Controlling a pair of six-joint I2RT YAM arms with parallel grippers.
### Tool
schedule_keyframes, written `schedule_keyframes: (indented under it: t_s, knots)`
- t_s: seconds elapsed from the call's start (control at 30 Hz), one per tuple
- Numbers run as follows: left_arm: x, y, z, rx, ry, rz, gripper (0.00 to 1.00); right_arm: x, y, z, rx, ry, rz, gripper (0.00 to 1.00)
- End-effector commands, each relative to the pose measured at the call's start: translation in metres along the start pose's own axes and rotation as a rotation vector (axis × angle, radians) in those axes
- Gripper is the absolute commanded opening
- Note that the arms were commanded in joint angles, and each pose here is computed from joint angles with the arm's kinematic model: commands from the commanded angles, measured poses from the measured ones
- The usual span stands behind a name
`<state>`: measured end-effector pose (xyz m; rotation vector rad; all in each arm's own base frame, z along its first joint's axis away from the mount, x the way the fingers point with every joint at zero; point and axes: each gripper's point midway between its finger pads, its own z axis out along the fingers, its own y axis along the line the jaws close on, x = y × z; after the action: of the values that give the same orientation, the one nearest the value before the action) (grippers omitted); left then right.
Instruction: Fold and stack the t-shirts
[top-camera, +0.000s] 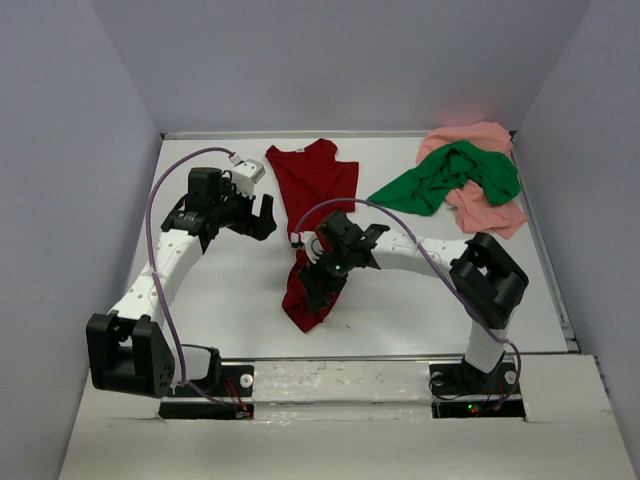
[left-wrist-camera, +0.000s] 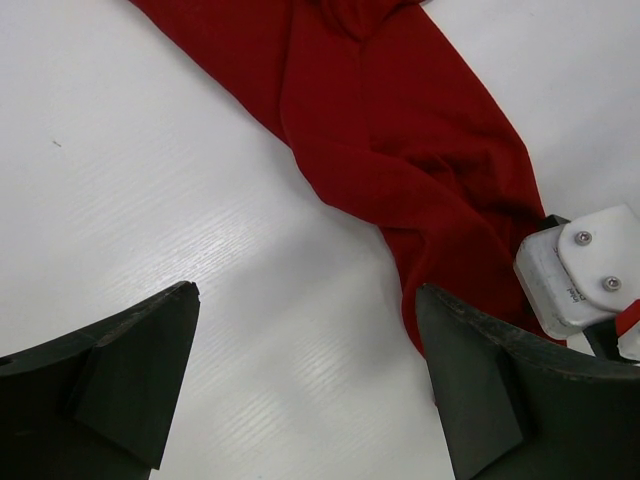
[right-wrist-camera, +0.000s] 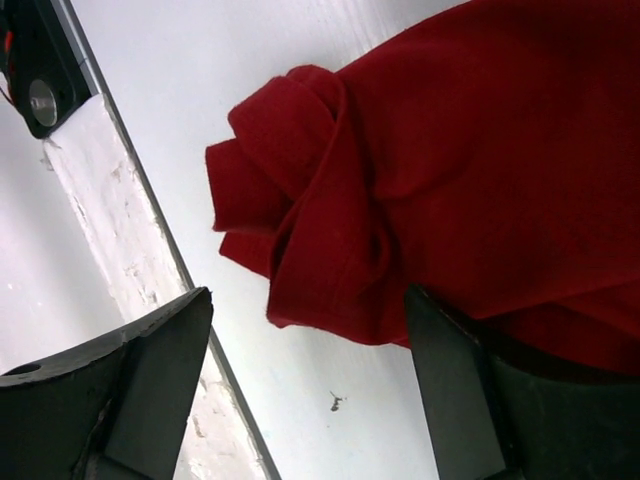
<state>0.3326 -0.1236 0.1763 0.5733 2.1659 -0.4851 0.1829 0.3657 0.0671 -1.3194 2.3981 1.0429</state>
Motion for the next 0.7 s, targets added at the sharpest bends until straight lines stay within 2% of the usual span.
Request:
schedule_keyframes:
  t_s: [0.0,0.1,0.2,0.6,0.67]
  knots:
    - [-0.018,-0.004,-0.004,0.011,-0.054,0.02,0.99,-0.005,0.013,0.004,-0.036,0.001,-0.019,0.79]
    - [-0.02,-0.004,-0.005,0.01,-0.06,0.022,0.99,0.001,0.012,0.01,-0.03,0.015,-0.021,0.79]
    - [-0.02,-0.004,-0.006,0.006,-0.065,0.022,0.99,0.006,0.011,0.017,-0.028,0.024,0.015,0.71]
    - [-0.016,-0.009,-0.003,0.039,-0.064,0.028,0.99,0.038,0.021,0.062,-0.057,0.147,0.037,0.7]
    - [-0.018,-0.01,-0.005,0.042,-0.074,0.032,0.99,0.042,0.026,0.069,-0.057,0.162,0.026,0.65]
